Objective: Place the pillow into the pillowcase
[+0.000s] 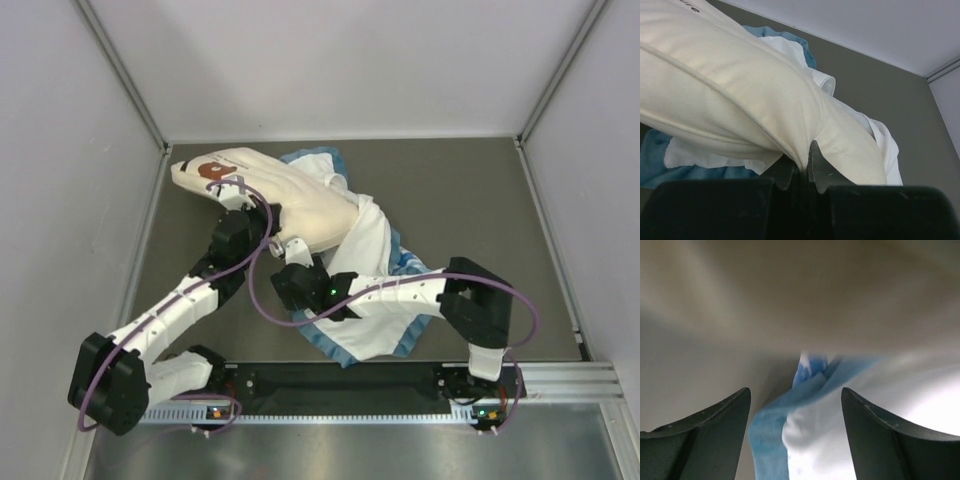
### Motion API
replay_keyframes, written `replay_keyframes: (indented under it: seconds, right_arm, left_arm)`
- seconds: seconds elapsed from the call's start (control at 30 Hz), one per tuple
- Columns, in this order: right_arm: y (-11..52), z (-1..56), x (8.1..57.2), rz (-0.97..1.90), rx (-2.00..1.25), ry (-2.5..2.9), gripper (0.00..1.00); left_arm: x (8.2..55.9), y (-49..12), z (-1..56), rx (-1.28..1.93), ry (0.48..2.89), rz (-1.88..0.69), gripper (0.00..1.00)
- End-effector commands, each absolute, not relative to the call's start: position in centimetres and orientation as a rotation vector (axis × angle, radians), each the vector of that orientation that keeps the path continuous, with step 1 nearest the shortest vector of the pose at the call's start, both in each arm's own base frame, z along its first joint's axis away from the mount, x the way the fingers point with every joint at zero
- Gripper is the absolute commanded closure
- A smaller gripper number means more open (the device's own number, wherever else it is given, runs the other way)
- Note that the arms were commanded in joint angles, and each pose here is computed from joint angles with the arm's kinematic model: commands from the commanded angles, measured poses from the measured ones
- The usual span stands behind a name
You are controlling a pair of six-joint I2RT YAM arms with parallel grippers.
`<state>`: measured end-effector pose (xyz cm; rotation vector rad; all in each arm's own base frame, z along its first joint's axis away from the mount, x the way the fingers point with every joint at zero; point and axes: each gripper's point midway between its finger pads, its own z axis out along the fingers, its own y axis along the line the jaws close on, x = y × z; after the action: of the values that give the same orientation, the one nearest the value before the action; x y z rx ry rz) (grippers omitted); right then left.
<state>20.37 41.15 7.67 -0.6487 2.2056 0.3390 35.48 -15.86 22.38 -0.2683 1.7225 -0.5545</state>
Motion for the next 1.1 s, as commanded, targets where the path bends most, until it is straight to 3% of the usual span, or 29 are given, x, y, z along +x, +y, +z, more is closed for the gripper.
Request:
replay_keyframes:
  seconds: [0.0, 0.13, 0.5, 0.6, 0.63, 0.8, 0.9, 1.07]
  right_arm:
    - [41.3, 7.3, 23.0, 0.216, -0.527, 2.187, 0.28]
    - [40.5, 6.2, 23.1, 0.160, -0.509, 2.216, 0.43]
    - [37.6, 4.8, 22.5, 0.075, -0.481, 2.242, 0.53]
    - [38.4, 4.3, 22.5, 0.104, -0.509, 2.251, 0.68]
    - [38.7, 4.0, 22.4, 0.128, -0.520, 2.260, 0.78]
    - [41.9, 4.4, 19.9, 0.409, -0.656, 2.234, 1.00]
    - [43.8, 6.8, 17.7, 0.561, -0.765, 2.119, 1.00]
    - [46.1, 13.1, 9.7, 0.744, -1.104, 1.821, 1.00]
  left_arm:
    - [36.6, -15.9, 29.8, -0.252, 1.519, -0.593, 1.00]
    - [36.6, -16.1, 30.1, -0.241, 1.528, -0.593, 1.00]
    - [37.0, -17.0, 31.5, -0.227, 1.530, -0.628, 1.00]
    - [37.1, -17.4, 31.5, -0.220, 1.542, -0.645, 1.00]
    - [37.1, -17.5, 31.3, -0.221, 1.553, -0.644, 1.00]
    - [37.3, -17.6, 30.4, -0.215, 1.584, -0.630, 1.00]
    - [37.3, -17.9, 29.2, -0.205, 1.612, -0.634, 1.00]
    - [36.3, -18.3, 28.0, -0.195, 1.629, -0.682, 1.00]
